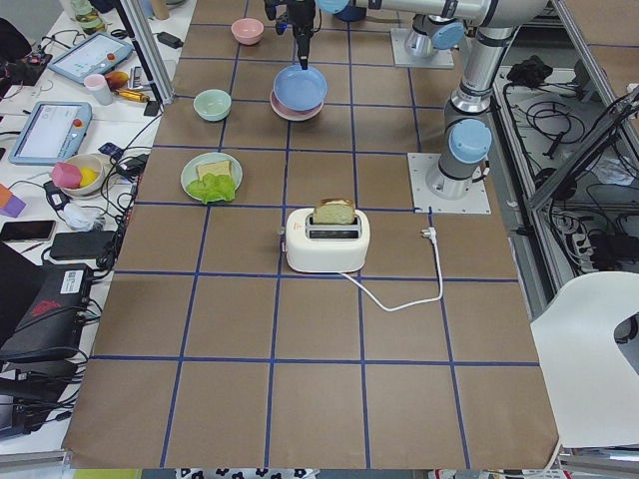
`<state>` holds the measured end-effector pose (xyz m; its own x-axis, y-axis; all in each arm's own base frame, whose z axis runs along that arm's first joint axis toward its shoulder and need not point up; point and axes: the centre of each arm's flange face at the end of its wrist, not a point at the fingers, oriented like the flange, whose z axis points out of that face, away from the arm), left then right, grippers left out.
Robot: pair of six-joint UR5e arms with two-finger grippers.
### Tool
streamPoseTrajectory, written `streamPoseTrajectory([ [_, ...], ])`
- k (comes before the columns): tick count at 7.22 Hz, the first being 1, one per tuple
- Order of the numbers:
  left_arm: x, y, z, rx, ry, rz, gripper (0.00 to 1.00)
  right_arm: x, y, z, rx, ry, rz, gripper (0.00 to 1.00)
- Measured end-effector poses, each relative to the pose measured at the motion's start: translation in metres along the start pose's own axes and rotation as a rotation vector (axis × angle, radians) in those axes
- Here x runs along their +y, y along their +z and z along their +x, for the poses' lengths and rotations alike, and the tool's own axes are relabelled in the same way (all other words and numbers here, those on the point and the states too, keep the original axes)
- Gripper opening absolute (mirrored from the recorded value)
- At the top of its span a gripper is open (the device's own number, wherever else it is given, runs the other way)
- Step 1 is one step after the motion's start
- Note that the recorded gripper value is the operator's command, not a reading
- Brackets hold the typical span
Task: Stack three plates with pink and blue
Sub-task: 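Open the right gripper and lift it away from the stack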
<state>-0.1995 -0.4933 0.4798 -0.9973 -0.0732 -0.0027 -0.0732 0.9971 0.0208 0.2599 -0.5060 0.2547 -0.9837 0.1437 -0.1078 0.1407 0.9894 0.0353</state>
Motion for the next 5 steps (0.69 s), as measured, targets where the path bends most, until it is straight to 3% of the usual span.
streamPoseTrajectory([
  [3,-0.011,-0.002,-0.025,0.016,0.016,0.038,1.00,-0.026,-0.022,0.011,-0.007,0.019,0.050,1.00],
  [5,-0.013,-0.004,-0.028,0.019,0.018,0.047,1.00,-0.057,-0.064,0.039,0.002,-0.060,0.076,1.00],
])
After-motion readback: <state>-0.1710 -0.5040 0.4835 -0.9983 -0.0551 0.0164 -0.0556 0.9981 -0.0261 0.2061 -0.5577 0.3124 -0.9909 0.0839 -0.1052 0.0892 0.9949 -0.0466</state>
